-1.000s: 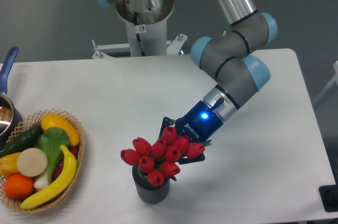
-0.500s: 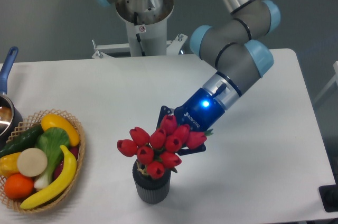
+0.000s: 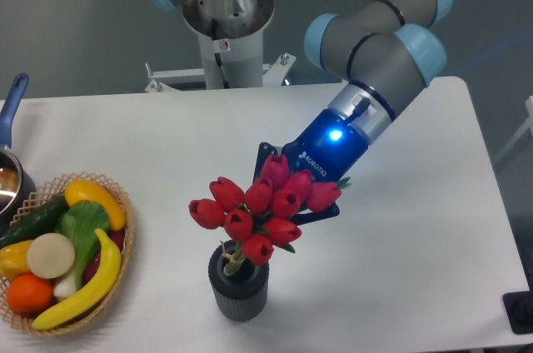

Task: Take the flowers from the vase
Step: 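Lift the gripped tulips upward out of the grey vase, then carry the tulip bouquet up and away from the vase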

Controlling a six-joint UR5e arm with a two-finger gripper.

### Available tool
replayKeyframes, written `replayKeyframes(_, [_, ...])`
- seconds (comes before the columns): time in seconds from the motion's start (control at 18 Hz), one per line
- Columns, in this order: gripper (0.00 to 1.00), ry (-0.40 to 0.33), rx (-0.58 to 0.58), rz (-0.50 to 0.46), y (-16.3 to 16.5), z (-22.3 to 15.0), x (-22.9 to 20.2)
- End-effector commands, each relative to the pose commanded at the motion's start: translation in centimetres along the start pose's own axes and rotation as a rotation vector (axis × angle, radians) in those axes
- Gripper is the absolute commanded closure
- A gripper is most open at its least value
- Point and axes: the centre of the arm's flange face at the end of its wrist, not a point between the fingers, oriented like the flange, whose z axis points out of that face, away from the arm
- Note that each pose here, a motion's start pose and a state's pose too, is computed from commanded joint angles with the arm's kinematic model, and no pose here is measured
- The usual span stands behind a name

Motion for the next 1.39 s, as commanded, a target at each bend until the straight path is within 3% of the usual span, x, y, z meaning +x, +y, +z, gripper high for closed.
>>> replayKeyframes(0.28, [0.95, -0.015, 0.005, -0.023, -0.6, -0.9, -0.1])
replayKeyframes(1.11, [0.96, -0.136, 0.039, 0.065, -6.7, -7.8, -1.2])
replayKeyframes(1.39, [0.95, -0.317, -0.129, 0.14, -6.4, -9.6, -3.4])
